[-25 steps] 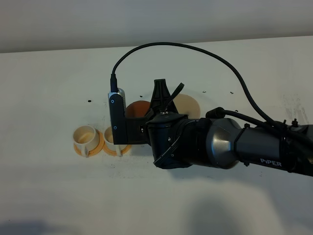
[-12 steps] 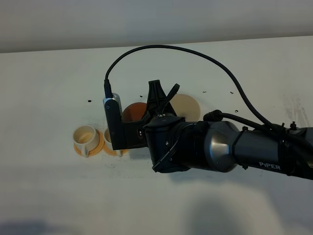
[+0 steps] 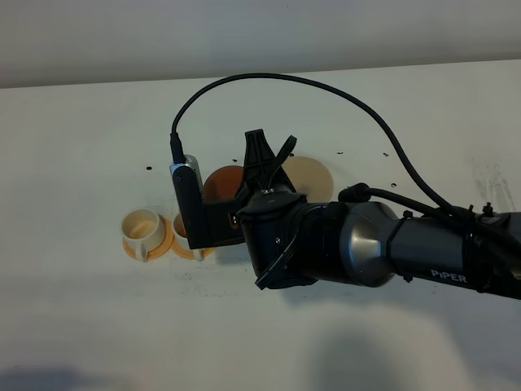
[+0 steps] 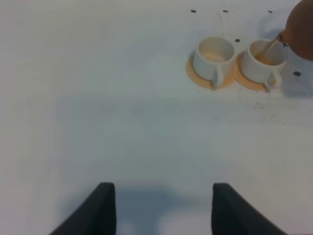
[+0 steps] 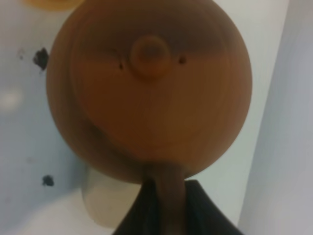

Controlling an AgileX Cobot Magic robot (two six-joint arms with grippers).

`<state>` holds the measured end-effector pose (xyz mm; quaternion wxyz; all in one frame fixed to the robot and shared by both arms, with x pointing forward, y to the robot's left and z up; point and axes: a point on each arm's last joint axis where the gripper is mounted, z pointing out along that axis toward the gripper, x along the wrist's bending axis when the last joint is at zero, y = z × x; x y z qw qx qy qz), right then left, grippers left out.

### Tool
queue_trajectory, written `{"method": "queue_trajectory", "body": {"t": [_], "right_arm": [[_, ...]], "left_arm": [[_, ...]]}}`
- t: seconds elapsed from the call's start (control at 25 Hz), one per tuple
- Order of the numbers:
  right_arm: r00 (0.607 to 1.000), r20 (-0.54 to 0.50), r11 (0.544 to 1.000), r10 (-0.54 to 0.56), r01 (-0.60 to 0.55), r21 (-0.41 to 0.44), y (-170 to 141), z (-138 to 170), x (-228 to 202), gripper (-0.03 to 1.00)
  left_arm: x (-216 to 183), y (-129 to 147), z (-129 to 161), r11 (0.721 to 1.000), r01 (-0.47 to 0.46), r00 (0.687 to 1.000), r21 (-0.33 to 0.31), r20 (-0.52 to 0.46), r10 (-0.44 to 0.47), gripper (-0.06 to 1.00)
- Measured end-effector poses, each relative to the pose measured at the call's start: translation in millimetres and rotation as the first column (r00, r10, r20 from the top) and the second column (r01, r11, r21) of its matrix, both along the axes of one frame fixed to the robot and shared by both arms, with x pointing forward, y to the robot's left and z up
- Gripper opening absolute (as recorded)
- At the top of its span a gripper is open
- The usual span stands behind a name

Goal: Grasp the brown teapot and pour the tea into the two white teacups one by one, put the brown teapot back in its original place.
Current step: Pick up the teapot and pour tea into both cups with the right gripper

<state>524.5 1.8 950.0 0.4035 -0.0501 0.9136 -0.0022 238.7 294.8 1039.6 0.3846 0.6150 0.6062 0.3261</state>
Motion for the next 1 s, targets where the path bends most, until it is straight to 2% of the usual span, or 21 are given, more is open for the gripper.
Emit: {"method": "queue_trajectory", "body": {"t": [1.0], "right_arm": [[0.998,0.054,0.997,0.033,-0.029,-0.073,-2.2,3.6,3.3,0.11]], "left_arm": [[0.0,0.0,0.0,1.000,0.000,1.000,-0.001,0.000,0.000,0.44]]}}
